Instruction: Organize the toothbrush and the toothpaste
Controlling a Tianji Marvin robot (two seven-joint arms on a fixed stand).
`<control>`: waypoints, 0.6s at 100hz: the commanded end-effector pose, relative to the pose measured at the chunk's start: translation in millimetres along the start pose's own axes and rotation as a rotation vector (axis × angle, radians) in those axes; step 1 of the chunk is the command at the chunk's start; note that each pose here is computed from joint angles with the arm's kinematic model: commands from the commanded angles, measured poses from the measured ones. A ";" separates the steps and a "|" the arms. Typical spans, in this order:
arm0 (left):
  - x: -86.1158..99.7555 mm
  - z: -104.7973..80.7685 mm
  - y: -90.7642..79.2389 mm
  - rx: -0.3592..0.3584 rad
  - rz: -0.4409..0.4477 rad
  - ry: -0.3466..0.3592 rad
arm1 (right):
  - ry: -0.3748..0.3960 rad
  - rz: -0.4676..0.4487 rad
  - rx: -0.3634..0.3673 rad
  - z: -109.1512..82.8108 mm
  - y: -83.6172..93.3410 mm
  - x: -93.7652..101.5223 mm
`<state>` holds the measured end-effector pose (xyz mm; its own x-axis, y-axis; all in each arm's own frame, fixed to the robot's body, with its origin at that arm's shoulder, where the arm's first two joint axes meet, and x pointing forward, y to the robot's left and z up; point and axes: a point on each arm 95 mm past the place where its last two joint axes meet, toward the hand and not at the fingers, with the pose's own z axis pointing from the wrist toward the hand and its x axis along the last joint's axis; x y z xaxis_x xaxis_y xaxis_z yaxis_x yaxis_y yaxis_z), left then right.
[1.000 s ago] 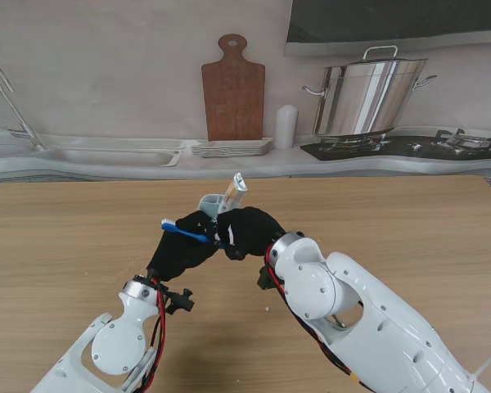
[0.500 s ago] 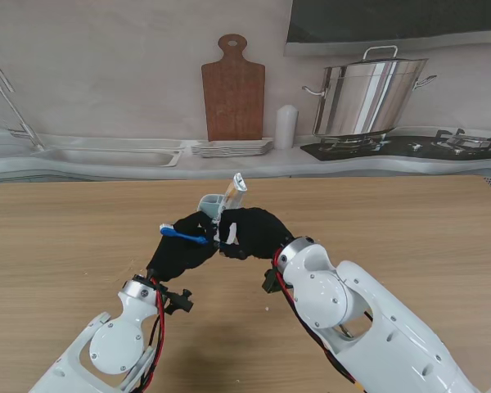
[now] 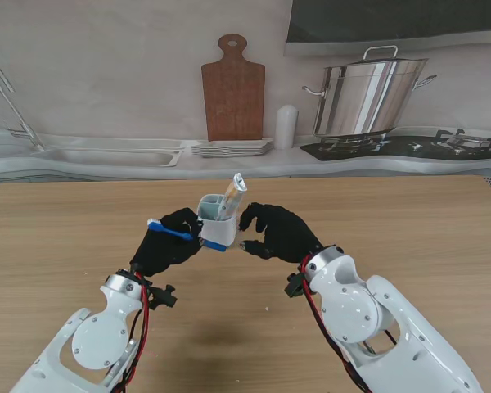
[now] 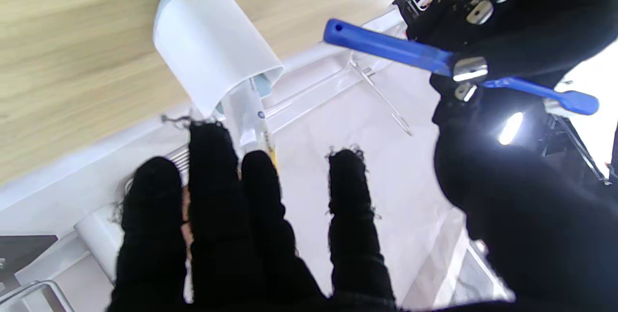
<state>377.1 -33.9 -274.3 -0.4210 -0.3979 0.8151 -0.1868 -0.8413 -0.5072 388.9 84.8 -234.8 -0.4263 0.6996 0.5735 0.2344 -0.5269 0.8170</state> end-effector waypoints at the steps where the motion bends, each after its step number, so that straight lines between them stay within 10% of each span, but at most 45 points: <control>1: 6.7 3.3 -12.2 -0.008 0.029 0.011 | -0.004 -0.016 0.012 -7.5 -4.1 -6.2; 60: 12.2 81.5 -88.3 -0.067 0.266 -0.094 | -0.010 -0.037 -0.011 -27.4 10.1 -46.4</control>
<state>451.0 6.3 -211.8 -0.3666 -0.6352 0.6798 -0.1428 -0.6836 -0.7157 387.8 36.7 -248.2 -0.4335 0.7209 0.5408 0.1942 -0.5113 0.8372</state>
